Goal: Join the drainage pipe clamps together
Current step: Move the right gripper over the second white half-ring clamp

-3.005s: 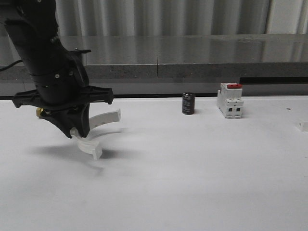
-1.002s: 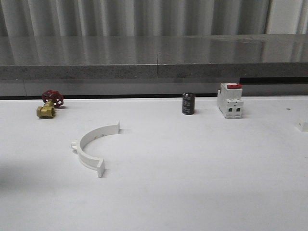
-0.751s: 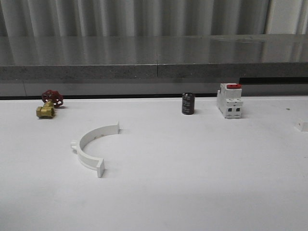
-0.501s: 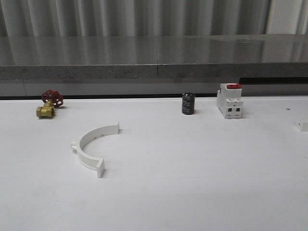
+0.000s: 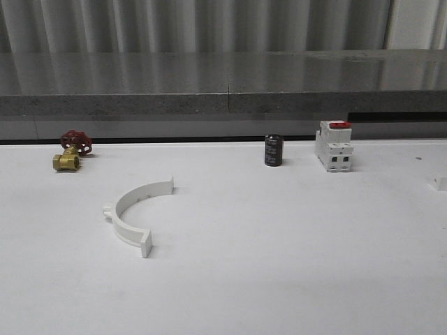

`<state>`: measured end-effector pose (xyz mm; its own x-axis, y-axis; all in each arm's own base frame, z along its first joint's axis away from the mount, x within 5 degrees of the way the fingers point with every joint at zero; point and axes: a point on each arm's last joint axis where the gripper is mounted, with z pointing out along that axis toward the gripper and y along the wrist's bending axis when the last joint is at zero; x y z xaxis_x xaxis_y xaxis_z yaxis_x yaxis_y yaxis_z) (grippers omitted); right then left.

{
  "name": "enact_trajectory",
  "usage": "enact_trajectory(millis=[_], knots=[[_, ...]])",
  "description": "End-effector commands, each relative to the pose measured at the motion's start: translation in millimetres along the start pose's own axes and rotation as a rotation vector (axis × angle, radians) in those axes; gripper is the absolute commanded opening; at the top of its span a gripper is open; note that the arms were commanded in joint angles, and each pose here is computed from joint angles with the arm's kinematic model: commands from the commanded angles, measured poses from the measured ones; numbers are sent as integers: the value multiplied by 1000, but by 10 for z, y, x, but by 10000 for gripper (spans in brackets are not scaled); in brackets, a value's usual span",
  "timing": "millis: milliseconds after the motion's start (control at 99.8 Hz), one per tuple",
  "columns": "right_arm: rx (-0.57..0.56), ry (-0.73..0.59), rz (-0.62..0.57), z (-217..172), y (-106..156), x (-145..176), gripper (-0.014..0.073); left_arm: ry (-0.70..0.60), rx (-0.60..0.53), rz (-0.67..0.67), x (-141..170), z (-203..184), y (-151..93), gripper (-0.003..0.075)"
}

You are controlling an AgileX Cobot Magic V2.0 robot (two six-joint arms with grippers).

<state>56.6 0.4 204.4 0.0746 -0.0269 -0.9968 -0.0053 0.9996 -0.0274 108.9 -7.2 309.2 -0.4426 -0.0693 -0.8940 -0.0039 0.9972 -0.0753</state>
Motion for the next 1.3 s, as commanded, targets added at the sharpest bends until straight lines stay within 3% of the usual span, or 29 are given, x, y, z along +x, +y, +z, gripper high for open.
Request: enact_trajectory(millis=[0, 190, 381, 531, 841, 962, 1152, 1202, 1292], knots=[[6, -143, 27, -36, -10, -273, -66, -78, 3, 21, -121, -41, -5, -20], [-5, -14, 70, 16, -12, -631, -66, -77, 4, 19, -120, -41, -6, -20], [-21, 288, 69, 317, -7, -1017, -66, -77, 4, 19, -120, -41, -6, -20], [-26, 433, 69, 670, -9, -1259, -66, -77, 4, 19, -120, -41, -6, -20], [-27, 616, 73, 1156, -5, -1130, -51, -77, 4, 19, -120, -41, -6, -20], [-30, 722, 73, 1207, 1, -1003, 86, -77, 4, 19, -120, -41, -6, -20], [-32, 775, 73, 1205, 5, -953, 472, -77, 4, 19, -120, -41, -6, -20], [-31, 777, 77, 1207, 5, -950, 515, -77, 4, 19, -120, -41, -6, -20], [-13, 801, 114, 1262, -2, -980, 501, -77, 4, 19, -120, -41, -6, -20]])
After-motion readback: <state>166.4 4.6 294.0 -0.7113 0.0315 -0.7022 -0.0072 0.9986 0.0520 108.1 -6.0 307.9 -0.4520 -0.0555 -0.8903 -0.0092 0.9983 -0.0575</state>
